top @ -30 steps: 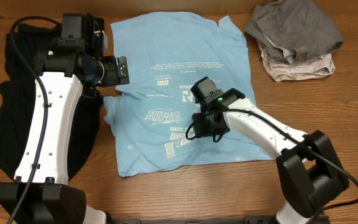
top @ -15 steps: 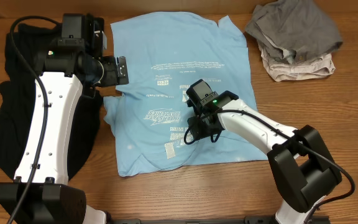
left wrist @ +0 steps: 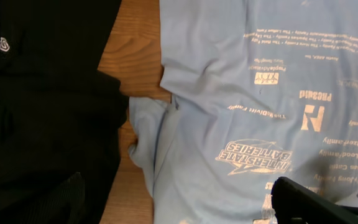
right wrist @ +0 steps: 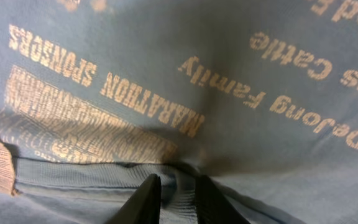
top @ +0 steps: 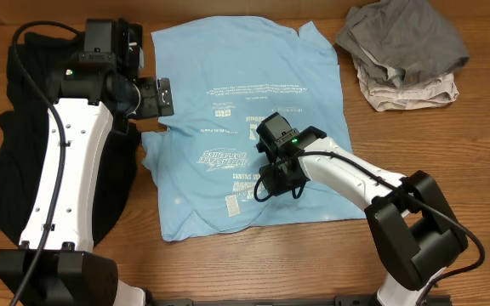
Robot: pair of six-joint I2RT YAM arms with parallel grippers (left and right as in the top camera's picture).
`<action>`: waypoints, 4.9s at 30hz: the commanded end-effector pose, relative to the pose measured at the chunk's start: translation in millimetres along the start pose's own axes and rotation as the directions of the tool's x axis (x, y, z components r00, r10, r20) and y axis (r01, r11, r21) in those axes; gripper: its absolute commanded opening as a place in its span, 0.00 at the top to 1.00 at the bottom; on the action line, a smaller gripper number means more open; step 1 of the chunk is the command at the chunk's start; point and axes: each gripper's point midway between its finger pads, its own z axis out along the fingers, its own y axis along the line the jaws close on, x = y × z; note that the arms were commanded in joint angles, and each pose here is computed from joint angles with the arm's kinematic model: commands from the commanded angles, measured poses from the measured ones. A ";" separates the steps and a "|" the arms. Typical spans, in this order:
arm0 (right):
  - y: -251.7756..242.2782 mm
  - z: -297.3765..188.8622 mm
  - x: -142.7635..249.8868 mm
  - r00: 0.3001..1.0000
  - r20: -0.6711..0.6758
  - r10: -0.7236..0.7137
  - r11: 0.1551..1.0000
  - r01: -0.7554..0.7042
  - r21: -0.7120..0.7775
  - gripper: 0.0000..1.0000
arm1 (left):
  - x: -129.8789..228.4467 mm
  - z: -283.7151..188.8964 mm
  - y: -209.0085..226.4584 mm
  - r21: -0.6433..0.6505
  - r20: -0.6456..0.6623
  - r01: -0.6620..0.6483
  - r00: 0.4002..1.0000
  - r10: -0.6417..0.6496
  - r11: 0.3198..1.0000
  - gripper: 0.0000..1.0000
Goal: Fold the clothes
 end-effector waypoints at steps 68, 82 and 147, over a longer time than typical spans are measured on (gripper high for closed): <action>-19.1 -72.4 38.8 0.906 -0.114 0.409 0.908 -0.416 -0.047 0.11 | -6.9 -3.9 1.5 -0.016 0.019 -0.133 0.991 0.133 0.991 0.00; -75.0 -33.0 17.4 0.841 -0.118 0.527 0.845 -0.534 -0.030 0.50 | -3.9 60.7 -21.8 0.131 -0.068 -0.321 0.941 0.332 0.938 0.00; -261.6 -210.9 24.5 0.585 0.258 0.769 0.638 -0.731 -0.244 0.19 | -79.1 214.9 -112.3 0.242 0.255 -0.484 0.868 0.426 0.841 0.06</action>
